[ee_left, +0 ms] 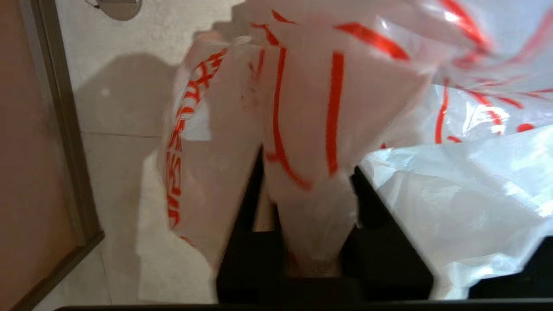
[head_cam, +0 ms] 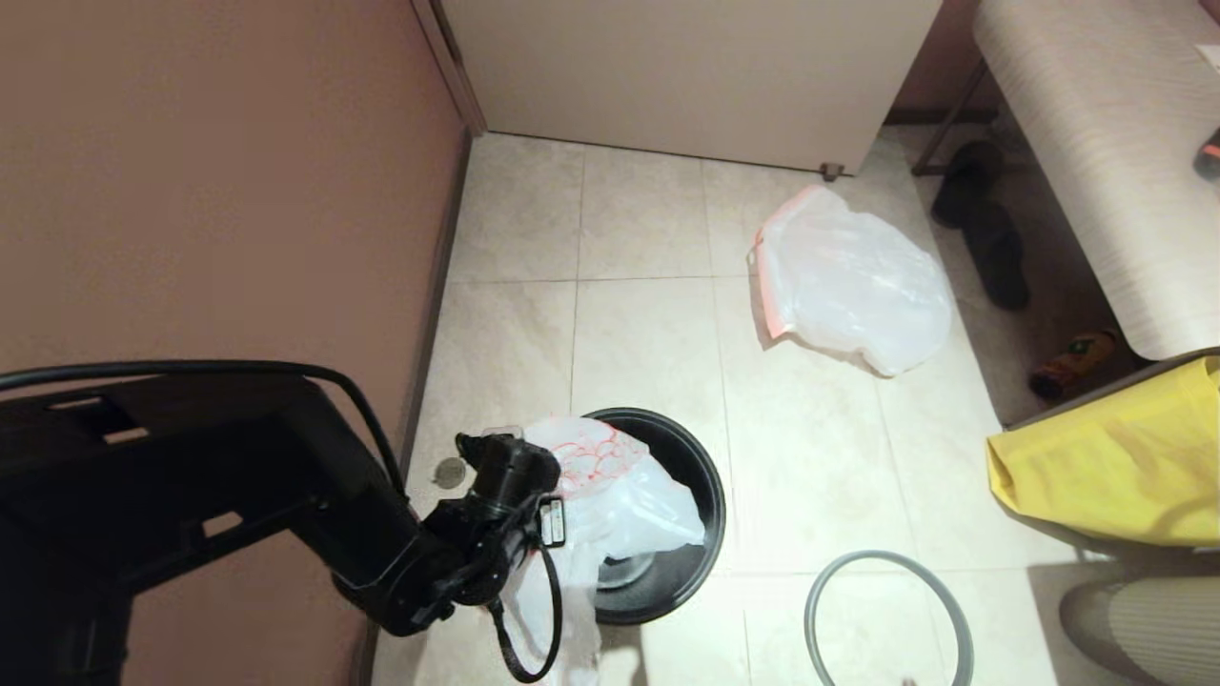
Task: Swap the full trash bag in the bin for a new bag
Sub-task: Put the new garbage bag on the trash can
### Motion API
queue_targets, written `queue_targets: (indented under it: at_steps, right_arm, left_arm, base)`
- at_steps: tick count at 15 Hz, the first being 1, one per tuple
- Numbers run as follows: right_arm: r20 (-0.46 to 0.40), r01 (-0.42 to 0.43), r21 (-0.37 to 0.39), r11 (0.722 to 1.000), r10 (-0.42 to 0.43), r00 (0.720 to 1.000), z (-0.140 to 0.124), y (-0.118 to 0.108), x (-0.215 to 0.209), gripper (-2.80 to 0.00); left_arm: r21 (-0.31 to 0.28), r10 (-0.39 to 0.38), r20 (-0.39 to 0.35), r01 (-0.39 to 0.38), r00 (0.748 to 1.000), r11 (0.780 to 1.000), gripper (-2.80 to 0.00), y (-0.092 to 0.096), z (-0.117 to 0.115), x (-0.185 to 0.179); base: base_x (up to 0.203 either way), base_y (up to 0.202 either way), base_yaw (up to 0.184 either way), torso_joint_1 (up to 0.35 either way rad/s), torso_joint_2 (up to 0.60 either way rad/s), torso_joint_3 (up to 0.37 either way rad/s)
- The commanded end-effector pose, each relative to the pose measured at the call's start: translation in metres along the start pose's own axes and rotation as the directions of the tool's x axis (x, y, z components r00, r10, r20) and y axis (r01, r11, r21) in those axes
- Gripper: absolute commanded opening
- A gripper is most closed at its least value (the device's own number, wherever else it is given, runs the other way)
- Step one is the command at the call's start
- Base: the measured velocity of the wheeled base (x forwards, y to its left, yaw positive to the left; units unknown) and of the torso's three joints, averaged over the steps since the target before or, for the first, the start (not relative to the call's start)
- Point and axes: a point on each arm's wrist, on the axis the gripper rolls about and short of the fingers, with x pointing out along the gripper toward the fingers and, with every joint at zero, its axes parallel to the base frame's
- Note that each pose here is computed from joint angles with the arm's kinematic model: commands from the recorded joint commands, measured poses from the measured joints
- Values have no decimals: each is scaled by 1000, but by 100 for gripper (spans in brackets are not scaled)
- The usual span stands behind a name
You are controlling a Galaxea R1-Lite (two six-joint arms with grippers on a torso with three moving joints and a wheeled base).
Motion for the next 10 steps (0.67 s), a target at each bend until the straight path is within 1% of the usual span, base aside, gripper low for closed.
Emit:
queue_targets:
  at_steps: [1, 2, 3, 4, 6, 7, 9, 10]
  right_arm:
    - [-1, -1, 0, 1000, 1, 1000, 0, 0, 0, -280]
    - [-1, -1, 0, 1000, 1, 1000, 0, 0, 0, -280]
    - [-1, -1, 0, 1000, 1, 1000, 0, 0, 0, -280]
    - [-1, -1, 0, 1000, 1, 1000, 0, 0, 0, -280]
    - [-1, -1, 0, 1000, 1, 1000, 0, 0, 0, -280]
    - [-1, -1, 0, 1000, 1, 1000, 0, 0, 0, -280]
    - [-1, -1, 0, 1000, 1, 1000, 0, 0, 0, -280]
    - [-1, -1, 0, 1000, 1, 1000, 0, 0, 0, -280]
  left_arm:
    - [-68, 27, 46, -24, 999, 997, 0, 28, 1, 3]
    - [-90, 41, 62, -36, 997, 995, 0, 37, 4, 7]
    - [-99, 47, 65, -40, 997, 994, 0, 44, 6, 11]
    - [-101, 43, 59, -37, 997, 994, 0, 48, 6, 12]
    - [-98, 46, 54, -41, 997, 994, 0, 52, 3, 7]
    - [-85, 46, 54, -42, 997, 996, 0, 54, 2, 3]
    - [-34, 50, 46, -48, 998, 998, 0, 60, -1, -10]
    - [-29, 51, 48, -49, 998, 998, 0, 62, -1, -16]
  base:
    - [0, 0, 0, 0, 0, 0]
    - [0, 0, 0, 0, 0, 0]
    - [0, 0, 0, 0, 0, 0]
    - [0, 0, 0, 0, 0, 0]
    - [0, 0, 0, 0, 0, 0]
    - [0, 0, 0, 0, 0, 0]
    - [0, 0, 0, 0, 0, 0]
    - [0, 0, 0, 0, 0, 0]
